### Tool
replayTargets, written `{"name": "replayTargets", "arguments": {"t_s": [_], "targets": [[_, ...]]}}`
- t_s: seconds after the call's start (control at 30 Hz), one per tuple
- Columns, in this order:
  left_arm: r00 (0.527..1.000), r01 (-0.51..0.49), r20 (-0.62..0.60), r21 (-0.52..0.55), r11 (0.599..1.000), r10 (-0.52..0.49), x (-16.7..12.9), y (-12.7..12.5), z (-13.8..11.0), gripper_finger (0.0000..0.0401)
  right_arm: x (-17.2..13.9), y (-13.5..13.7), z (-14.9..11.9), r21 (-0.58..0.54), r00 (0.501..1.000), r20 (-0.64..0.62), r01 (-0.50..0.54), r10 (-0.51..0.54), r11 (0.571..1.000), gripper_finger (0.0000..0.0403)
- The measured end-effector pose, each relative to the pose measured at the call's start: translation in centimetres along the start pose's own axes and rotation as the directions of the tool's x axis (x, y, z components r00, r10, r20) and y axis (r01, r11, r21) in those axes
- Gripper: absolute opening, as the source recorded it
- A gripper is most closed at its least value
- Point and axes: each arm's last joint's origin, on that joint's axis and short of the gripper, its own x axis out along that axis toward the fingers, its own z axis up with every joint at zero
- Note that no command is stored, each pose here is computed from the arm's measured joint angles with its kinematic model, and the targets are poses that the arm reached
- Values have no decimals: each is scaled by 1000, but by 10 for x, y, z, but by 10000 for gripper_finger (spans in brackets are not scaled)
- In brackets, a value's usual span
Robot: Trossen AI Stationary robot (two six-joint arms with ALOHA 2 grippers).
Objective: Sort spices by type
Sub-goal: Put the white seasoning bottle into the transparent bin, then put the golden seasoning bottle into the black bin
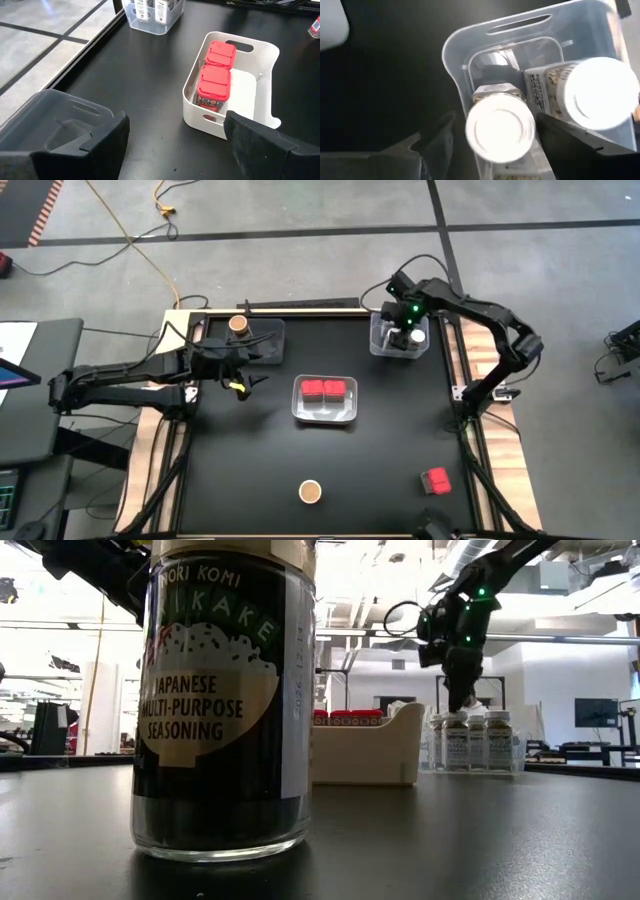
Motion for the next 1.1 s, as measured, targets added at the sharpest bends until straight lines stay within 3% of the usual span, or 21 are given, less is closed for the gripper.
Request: {"name": "replayTargets", "arguments": {"t_s": [0.23,0.4,0.63,0.77,0.93,1.1], "targets": [[1000,0,0,0,1000,0,0,0,0,311,-49,8,3,76,993,97,58,-65,995,300],[1000,0,-5,-2,1000,0,0,0,0,311,-101,30,-12,163,961,224,127,-162,979,301],[1000,1,8,-56,998,-1,0,0,1,311,-143,68,-40,356,930,332,32,-158,934,301],[998,-1,64,-84,996,7,0,0,6,311,-150,90,-48,429,939,311,2,-150,903,301],[996,-10,89,-98,995,19,-4,0,19,311,-134,123,-57,431,945,275,41,-175,901,301],[998,-27,-50,-53,998,24,1,-19,36,307,-108,157,-71,403,938,339,-72,-75,912,301]]}}
